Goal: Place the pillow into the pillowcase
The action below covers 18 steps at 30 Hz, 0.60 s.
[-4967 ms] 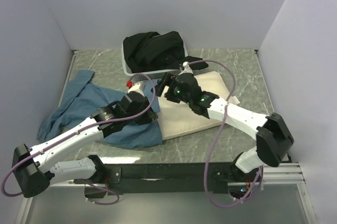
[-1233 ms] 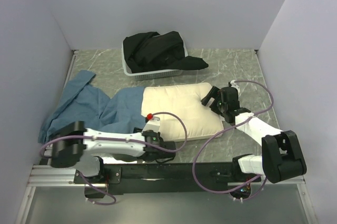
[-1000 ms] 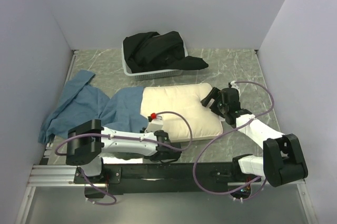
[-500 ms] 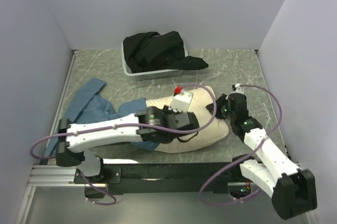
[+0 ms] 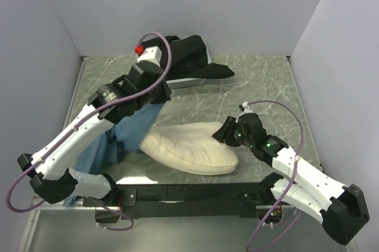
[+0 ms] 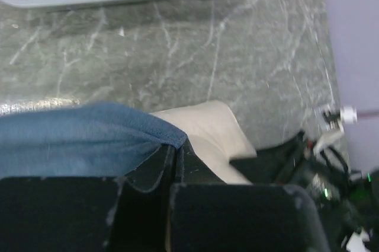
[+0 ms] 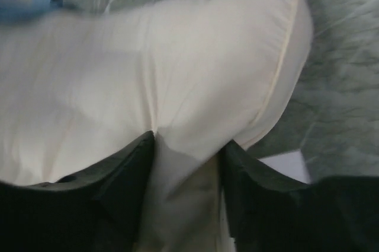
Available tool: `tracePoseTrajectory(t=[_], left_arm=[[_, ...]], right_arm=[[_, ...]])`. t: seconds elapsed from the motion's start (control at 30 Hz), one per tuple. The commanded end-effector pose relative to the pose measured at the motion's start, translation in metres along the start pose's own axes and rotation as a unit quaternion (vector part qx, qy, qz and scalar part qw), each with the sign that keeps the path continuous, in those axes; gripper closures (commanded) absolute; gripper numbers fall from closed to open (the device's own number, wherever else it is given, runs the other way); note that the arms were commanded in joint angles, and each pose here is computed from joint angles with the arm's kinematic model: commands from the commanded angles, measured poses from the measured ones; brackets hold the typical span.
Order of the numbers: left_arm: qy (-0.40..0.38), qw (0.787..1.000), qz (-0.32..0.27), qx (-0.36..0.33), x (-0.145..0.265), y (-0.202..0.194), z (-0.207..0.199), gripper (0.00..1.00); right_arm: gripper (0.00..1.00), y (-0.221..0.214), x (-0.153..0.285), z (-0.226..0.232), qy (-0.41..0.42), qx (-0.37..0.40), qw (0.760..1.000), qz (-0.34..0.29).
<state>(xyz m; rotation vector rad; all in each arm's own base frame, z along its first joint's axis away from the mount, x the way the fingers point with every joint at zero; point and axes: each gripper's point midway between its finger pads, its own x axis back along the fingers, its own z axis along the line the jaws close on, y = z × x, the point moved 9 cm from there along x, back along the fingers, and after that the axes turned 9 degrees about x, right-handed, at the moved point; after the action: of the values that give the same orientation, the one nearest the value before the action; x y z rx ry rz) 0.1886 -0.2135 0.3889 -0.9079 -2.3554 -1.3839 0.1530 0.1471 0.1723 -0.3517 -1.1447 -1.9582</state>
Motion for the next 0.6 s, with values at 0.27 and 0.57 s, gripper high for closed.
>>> tracePoseTrajectory(t=[0.27,0.57], left_arm=[[-0.028,0.998,0.000,0.065,-0.039,0.006,0.029,0.99],[-0.020,0.997,-0.004,0.073,-0.034,0.006,0.033,0.99]], right_arm=[[0.08,0.042,0.020,0.050,0.050,0.151,0.985,-0.059],[0.00,0.059,0.027,0.075,-0.045,0.259,0.958,-0.117]])
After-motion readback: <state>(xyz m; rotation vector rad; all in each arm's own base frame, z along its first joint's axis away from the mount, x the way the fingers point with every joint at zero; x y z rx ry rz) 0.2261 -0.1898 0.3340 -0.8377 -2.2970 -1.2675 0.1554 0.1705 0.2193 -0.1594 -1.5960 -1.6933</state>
